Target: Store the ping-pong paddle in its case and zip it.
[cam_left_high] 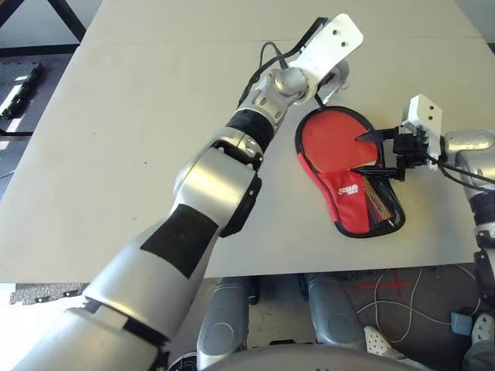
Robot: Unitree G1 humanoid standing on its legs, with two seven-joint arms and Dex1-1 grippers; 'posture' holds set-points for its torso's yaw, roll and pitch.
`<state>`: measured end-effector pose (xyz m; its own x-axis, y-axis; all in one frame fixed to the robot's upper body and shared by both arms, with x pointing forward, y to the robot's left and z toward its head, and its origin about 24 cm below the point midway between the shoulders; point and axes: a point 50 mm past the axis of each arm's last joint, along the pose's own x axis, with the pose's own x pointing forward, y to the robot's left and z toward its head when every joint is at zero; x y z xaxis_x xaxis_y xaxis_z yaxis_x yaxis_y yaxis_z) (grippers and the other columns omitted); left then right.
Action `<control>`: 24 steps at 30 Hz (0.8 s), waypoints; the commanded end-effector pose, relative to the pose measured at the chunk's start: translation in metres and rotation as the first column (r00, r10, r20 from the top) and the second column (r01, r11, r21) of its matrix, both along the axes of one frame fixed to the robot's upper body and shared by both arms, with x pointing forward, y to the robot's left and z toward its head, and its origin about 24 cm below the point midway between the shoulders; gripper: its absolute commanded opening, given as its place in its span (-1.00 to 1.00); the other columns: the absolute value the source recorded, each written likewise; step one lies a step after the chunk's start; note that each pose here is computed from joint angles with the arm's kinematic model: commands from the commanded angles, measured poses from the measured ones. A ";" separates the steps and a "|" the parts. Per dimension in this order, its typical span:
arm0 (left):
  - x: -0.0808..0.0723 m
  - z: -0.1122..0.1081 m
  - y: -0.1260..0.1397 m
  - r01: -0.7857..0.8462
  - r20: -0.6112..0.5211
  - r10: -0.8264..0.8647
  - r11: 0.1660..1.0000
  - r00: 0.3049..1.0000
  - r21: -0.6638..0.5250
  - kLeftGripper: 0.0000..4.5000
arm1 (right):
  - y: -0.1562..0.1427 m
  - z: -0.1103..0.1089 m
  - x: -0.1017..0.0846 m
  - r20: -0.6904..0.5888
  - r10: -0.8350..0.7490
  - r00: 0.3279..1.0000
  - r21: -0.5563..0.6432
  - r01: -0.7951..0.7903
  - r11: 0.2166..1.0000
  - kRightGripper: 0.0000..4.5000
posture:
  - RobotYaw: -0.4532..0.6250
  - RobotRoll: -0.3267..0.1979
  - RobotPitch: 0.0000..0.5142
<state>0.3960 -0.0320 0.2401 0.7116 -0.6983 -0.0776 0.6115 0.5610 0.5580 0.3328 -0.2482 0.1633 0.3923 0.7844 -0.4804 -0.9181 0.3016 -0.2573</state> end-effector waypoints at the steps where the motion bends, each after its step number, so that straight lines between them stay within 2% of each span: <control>1: -0.023 0.028 -0.039 0.192 0.049 -0.187 0.975 0.981 -0.113 -0.88 | 0.002 -0.043 -0.008 -0.165 -0.013 0.986 -0.062 0.003 0.998 1.00 | -0.54 0.25 0.12; 2: -0.026 0.025 -0.043 0.220 0.028 -0.218 0.968 0.976 -0.125 -0.88 | 0.002 -0.043 -0.008 -0.164 -0.014 0.986 -0.062 0.004 0.998 1.00 | -0.54 0.25 0.12; 4: -0.031 0.023 -0.049 0.261 -0.010 -0.265 0.954 0.964 -0.150 -0.54 | 0.002 -0.043 -0.007 -0.162 -0.017 0.987 -0.062 0.007 0.998 1.00 | -0.54 0.25 0.11; 5: -0.032 0.022 -0.051 0.277 -0.024 -0.284 0.947 0.958 -0.163 -0.45 | 0.002 -0.043 -0.007 -0.161 -0.019 0.987 -0.062 0.009 0.998 1.00 | -0.53 0.25 0.11; 8: -0.035 0.025 -0.054 0.314 -0.057 -0.332 0.927 0.942 -0.207 0.00 | 0.002 -0.044 -0.007 -0.161 -0.023 0.987 -0.062 0.013 0.998 1.00 | -0.53 0.25 0.11; 14: -0.037 0.036 -0.053 0.346 -0.067 -0.374 0.901 0.925 -0.260 0.90 | 0.003 -0.046 -0.006 -0.158 -0.029 0.987 -0.061 0.020 0.998 1.00 | -0.52 0.25 0.11; 15: -0.037 0.037 -0.052 0.350 -0.068 -0.380 0.898 0.923 -0.267 0.98 | 0.003 -0.046 -0.006 -0.157 -0.030 0.987 -0.061 0.021 0.998 1.00 | -0.52 0.25 0.11; 20: -0.033 0.042 -0.044 0.347 -0.057 -0.375 0.898 0.925 -0.270 0.98 | 0.003 -0.046 -0.005 -0.154 -0.031 0.988 -0.061 0.022 0.998 1.00 | -0.50 0.25 0.11; 24: -0.020 0.045 -0.016 0.324 -0.028 -0.336 0.924 0.941 -0.200 0.98 | 0.004 -0.047 -0.005 -0.154 -0.030 0.988 -0.059 0.021 0.998 1.00 | -0.48 0.25 0.11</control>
